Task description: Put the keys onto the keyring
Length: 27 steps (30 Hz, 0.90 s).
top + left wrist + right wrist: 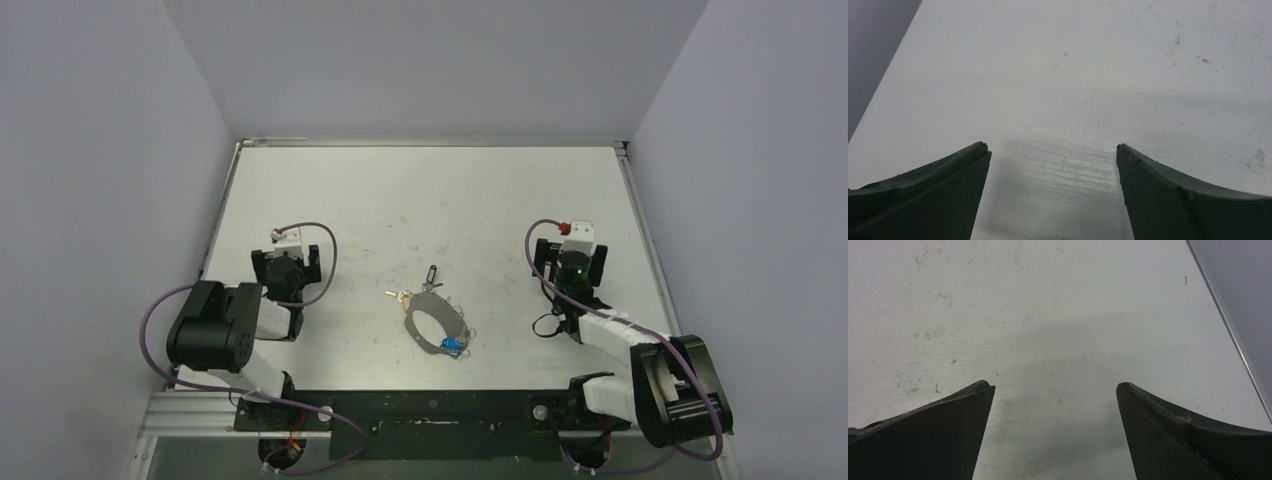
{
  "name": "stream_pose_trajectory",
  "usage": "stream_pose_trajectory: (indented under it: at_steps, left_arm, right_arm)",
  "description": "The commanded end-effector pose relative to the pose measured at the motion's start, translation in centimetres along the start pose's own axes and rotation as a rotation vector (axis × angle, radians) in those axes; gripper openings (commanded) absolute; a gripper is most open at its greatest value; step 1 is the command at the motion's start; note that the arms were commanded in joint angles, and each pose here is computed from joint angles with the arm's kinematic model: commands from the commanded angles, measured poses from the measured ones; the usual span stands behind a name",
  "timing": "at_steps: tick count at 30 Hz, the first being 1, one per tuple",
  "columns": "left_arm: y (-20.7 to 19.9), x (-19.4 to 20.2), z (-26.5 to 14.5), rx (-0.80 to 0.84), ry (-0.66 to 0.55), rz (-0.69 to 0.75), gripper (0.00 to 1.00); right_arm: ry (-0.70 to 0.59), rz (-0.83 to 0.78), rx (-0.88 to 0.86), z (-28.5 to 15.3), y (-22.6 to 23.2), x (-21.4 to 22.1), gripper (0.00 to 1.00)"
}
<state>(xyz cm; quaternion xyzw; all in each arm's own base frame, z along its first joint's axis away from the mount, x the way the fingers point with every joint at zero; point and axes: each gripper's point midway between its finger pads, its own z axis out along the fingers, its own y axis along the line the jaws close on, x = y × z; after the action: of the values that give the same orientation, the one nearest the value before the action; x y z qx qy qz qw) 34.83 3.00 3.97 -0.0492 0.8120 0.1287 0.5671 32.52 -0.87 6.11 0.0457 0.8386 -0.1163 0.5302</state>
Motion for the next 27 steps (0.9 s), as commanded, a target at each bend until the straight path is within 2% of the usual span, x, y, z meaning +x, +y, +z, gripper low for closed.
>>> stream_pose_trajectory:
  at_steps: [1, 3, 7, 12, 16, 22, 27]
  left_arm:
    - [-0.3, -3.1, 1.0, 0.045, -0.189, -0.038, 0.97]
    - [-1.3, -2.9, 1.2, 0.099, -0.132, -0.032, 0.97]
    - [0.2, -2.9, 1.9, -0.009, -0.126, -0.062, 0.97]
    - [0.8, -2.7, 2.8, -0.028, -0.075, -0.075, 0.97]
    - [0.8, -2.8, 2.8, -0.03, -0.082, -0.078, 0.97]
    - [0.8, -2.8, 2.8, -0.029, -0.082, -0.077, 0.97]
    - [0.8, -2.8, 2.9, -0.028, -0.082, -0.077, 0.97]
  right_arm:
    - [-0.163, 0.071, 0.042, 0.3, -0.9, -3.3, 1.0]
    - [-0.187, 0.074, 0.045, 0.5, -1.0, -3.6, 1.0]
    - [-0.231, 0.076, 0.038, 1.1, -0.7, -4.3, 1.0]
    - [-0.258, 0.048, 0.056, 2.3, -0.6, -4.4, 1.0]
    - [-0.275, 0.061, 0.094, 3.5, -0.6, -2.4, 1.0]
    - [-0.145, 0.02, 0.104, 5.5, -0.1, -2.1, 1.0]
    - [-0.148, 0.023, 0.103, 5.6, 0.0, -2.2, 1.0]
